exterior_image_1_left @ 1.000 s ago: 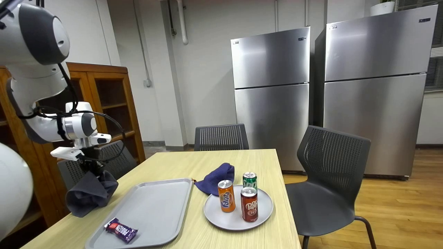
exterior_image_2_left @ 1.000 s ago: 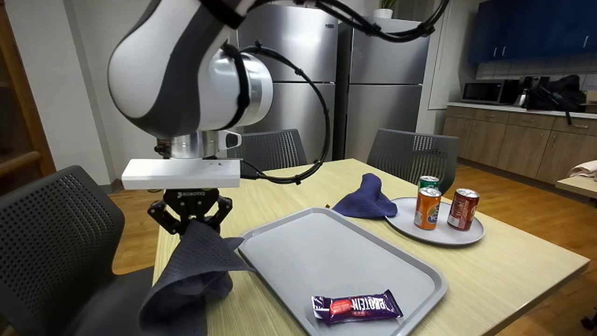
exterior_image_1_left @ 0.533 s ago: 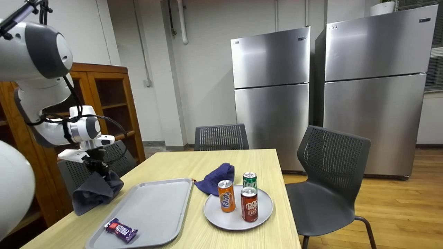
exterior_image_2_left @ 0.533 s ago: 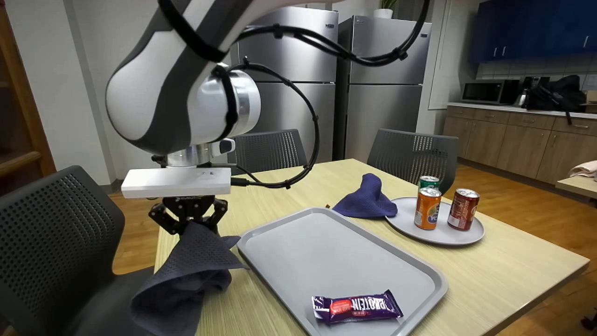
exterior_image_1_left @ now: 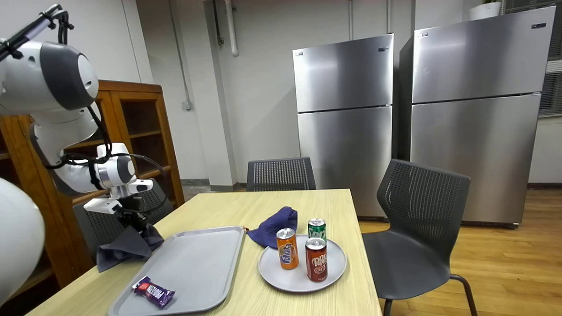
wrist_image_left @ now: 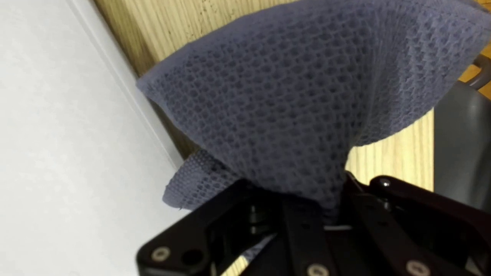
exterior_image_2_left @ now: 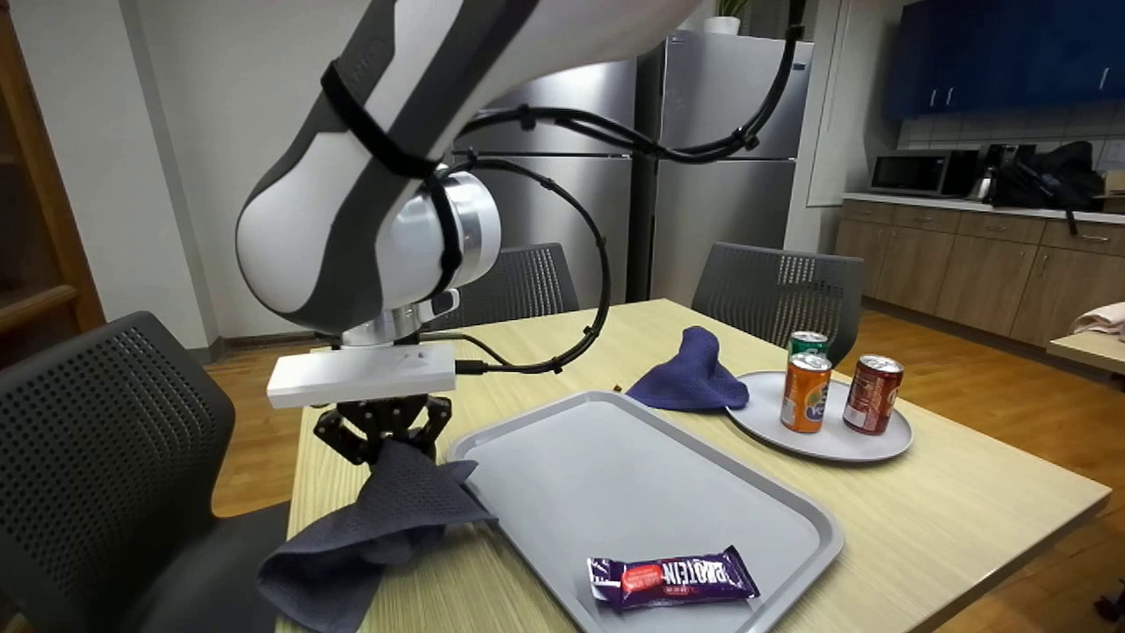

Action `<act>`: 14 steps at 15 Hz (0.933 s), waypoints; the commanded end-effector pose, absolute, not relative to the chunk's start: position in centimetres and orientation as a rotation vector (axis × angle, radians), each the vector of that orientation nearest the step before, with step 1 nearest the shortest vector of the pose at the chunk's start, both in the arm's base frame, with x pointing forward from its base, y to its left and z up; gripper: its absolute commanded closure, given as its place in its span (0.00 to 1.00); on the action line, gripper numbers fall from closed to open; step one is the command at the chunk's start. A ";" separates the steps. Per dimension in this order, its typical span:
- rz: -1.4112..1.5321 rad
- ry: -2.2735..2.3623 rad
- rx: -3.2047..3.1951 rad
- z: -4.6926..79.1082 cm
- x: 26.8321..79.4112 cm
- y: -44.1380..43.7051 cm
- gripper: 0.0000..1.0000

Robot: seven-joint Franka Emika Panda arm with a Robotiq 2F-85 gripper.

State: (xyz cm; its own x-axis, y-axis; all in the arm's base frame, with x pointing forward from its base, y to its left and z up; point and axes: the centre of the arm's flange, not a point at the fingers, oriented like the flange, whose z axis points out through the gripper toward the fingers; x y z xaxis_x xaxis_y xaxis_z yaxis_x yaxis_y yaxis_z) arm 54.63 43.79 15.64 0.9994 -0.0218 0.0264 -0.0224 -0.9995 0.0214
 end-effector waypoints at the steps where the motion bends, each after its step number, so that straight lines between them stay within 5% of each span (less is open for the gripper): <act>1: 0.024 -0.033 3.084 15.6 55.2 44.4 0.64; 9: 0.054 0.010 3.115 20.9 52.5 43.3 0.06; 14: 0.085 0.060 3.093 24.5 50.2 41.6 0.00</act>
